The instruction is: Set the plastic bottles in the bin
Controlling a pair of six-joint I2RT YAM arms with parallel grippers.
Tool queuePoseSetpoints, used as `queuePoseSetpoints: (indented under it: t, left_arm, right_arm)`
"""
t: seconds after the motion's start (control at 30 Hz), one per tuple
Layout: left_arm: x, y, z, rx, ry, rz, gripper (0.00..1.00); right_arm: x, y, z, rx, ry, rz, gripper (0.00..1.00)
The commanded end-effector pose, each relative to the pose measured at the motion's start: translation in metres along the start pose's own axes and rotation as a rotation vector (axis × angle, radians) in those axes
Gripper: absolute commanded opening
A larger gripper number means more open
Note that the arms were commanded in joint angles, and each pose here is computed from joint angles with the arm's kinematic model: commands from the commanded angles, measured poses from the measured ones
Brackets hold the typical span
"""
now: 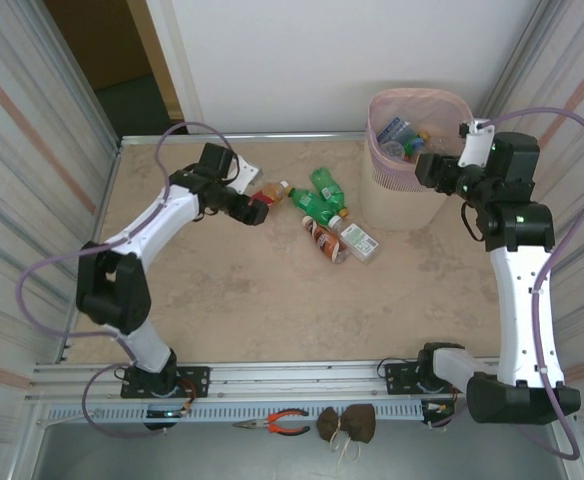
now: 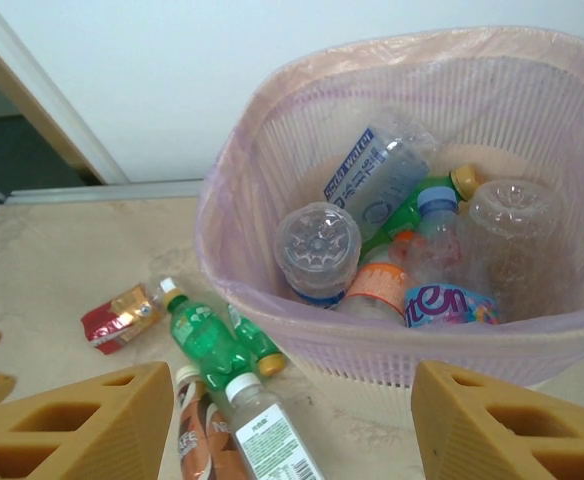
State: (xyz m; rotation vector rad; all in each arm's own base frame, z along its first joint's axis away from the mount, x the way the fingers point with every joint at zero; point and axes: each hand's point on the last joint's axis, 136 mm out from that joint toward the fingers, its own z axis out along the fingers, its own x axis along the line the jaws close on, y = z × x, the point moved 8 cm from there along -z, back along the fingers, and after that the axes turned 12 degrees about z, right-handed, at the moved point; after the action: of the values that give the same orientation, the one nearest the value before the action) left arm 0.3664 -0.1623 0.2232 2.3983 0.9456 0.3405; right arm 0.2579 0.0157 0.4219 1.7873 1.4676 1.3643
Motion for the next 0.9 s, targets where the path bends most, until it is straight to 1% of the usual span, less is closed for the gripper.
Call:
queuePoseSetpoints:
  t: [0.0, 0.1, 0.2, 0.37, 0.57, 0.67, 0.73, 0.87]
  left_arm:
    - [0.013, 0.005, 0.016, 0.078, 0.033, 0.082, 0.88]
    - [0.025, 0.011, 0.035, 0.128, 0.062, 0.106, 0.90]
    - [0.035, 0.018, 0.054, 0.154, 0.076, 0.132, 0.91]
    - [0.044, 0.023, 0.091, 0.213, 0.022, 0.155, 0.91]
    - [0.049, 0.029, 0.117, 0.214, -0.011, 0.162, 0.92]
    - [0.050, 0.024, 0.130, 0.230, -0.028, 0.160, 0.90]
    - [0.050, 0.023, 0.136, 0.234, -0.034, 0.160, 0.86]
    - [0.049, 0.018, 0.144, 0.248, -0.047, 0.155, 0.77]
  right_arm:
    - [0.002, -0.008, -0.008, 0.020, 0.007, 0.007, 0.63]
    - [0.003, -0.009, -0.013, 0.015, 0.000, 0.004, 0.63]
    - [0.004, -0.010, -0.017, 0.013, -0.006, -0.005, 0.63]
    - [0.004, -0.009, -0.017, 0.012, -0.009, -0.008, 0.61]
    - [0.004, -0.010, -0.012, 0.021, -0.005, -0.007, 0.61]
    - [0.003, -0.012, -0.008, 0.031, -0.004, 0.000, 0.61]
    - [0.003, -0.013, -0.006, 0.035, -0.003, 0.000, 0.61]
    - [0.004, -0.013, -0.007, 0.032, -0.005, 0.002, 0.61]
